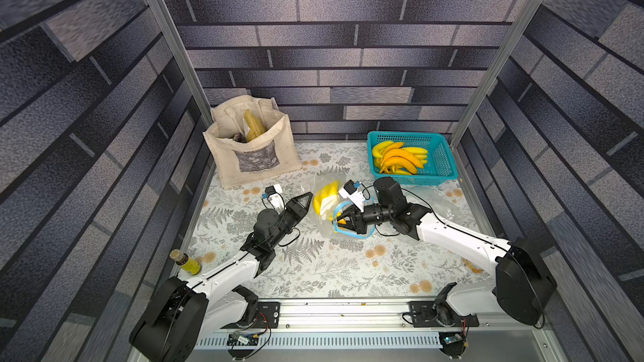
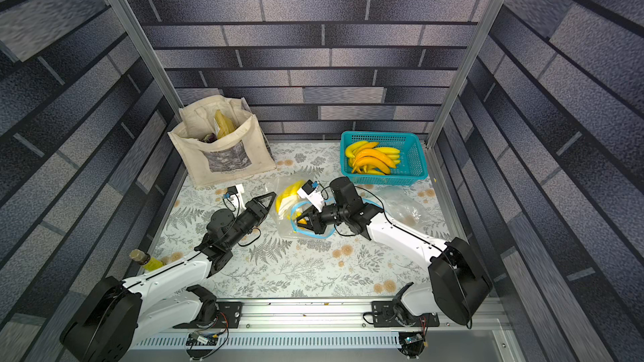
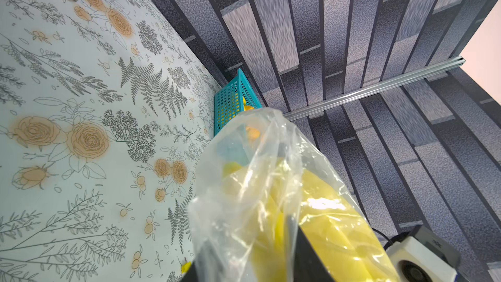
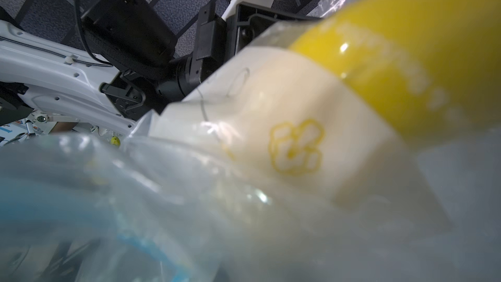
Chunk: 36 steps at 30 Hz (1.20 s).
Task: Open the zip-top bag and take out the banana
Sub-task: Pick up the banana from the zipper food storage bag, then place the banana in the basket.
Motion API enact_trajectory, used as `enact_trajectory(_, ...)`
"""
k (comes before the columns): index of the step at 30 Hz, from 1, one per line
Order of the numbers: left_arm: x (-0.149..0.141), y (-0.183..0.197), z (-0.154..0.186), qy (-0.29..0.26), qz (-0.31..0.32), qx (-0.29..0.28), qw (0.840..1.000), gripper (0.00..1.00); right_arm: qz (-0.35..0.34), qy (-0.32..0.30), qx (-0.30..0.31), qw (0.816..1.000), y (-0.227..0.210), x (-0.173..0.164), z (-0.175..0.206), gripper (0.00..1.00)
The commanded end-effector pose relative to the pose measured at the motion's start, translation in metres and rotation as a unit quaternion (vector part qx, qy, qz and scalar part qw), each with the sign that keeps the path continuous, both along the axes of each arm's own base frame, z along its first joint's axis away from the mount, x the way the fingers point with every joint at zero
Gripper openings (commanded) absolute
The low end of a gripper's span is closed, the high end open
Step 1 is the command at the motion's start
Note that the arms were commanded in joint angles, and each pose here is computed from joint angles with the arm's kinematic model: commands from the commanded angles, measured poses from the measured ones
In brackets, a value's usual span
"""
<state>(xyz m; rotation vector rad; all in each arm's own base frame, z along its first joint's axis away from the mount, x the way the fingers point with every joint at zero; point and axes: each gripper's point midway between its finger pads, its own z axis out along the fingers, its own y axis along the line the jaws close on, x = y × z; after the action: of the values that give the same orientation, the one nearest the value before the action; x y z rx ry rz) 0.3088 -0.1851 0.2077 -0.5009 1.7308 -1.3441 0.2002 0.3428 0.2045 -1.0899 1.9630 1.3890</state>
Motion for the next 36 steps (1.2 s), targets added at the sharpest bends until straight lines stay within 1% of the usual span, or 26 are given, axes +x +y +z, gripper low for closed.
enact_trajectory(1,0.010,0.012,0.013,-0.012,0.029,0.002,1.000,0.00,0.007,0.001,0.011,1.000,0.002,-0.006,0.000,0.00)
enact_trajectory(4,0.015,0.019,0.000,0.008,0.039,0.012,0.999,0.00,0.011,0.009,0.017,1.000,0.003,-0.008,0.001,0.00)
enact_trajectory(9,0.031,0.034,-0.036,0.050,0.063,0.085,0.993,0.00,0.021,0.026,0.008,0.999,0.004,-0.012,0.001,0.00)
enact_trajectory(12,0.047,0.046,-0.050,0.065,0.075,0.108,0.989,0.00,0.034,0.040,-0.007,0.999,0.000,-0.020,0.001,0.00)
enact_trajectory(16,0.071,0.072,-0.055,0.070,0.105,0.130,0.983,0.00,0.052,0.059,-0.025,0.997,-0.010,-0.036,0.001,0.00)
enact_trajectory(19,0.086,0.079,-0.058,0.070,0.112,0.179,0.975,0.00,0.057,0.058,-0.035,0.996,-0.021,-0.048,0.003,0.00)
enact_trajectory(24,0.104,0.097,-0.062,0.070,0.155,0.220,0.961,0.00,0.074,0.059,-0.013,0.995,-0.034,-0.070,0.025,0.00)
enact_trajectory(27,0.109,0.102,-0.065,0.076,0.175,0.254,0.948,0.00,0.087,0.055,0.005,0.995,-0.046,-0.088,0.050,0.00)
enact_trajectory(30,0.110,0.114,-0.071,0.084,0.213,0.282,0.932,0.00,0.075,0.035,-0.006,0.997,-0.064,-0.101,0.065,0.00)
enact_trajectory(31,0.110,0.117,-0.075,0.089,0.222,0.287,0.928,0.00,0.068,0.026,-0.016,0.997,-0.070,-0.104,0.068,0.00)
enact_trajectory(32,0.111,0.118,-0.079,0.093,0.227,0.292,0.924,0.00,0.045,0.011,-0.039,0.998,-0.078,-0.101,0.066,0.00)
enact_trajectory(34,0.111,0.113,-0.085,0.092,0.223,0.306,0.921,0.00,-0.004,-0.024,-0.070,0.997,-0.092,-0.088,0.064,0.00)
enact_trajectory(36,0.111,0.104,-0.090,0.087,0.208,0.312,0.923,0.00,-0.083,-0.072,-0.107,0.988,-0.106,-0.055,0.062,0.00)
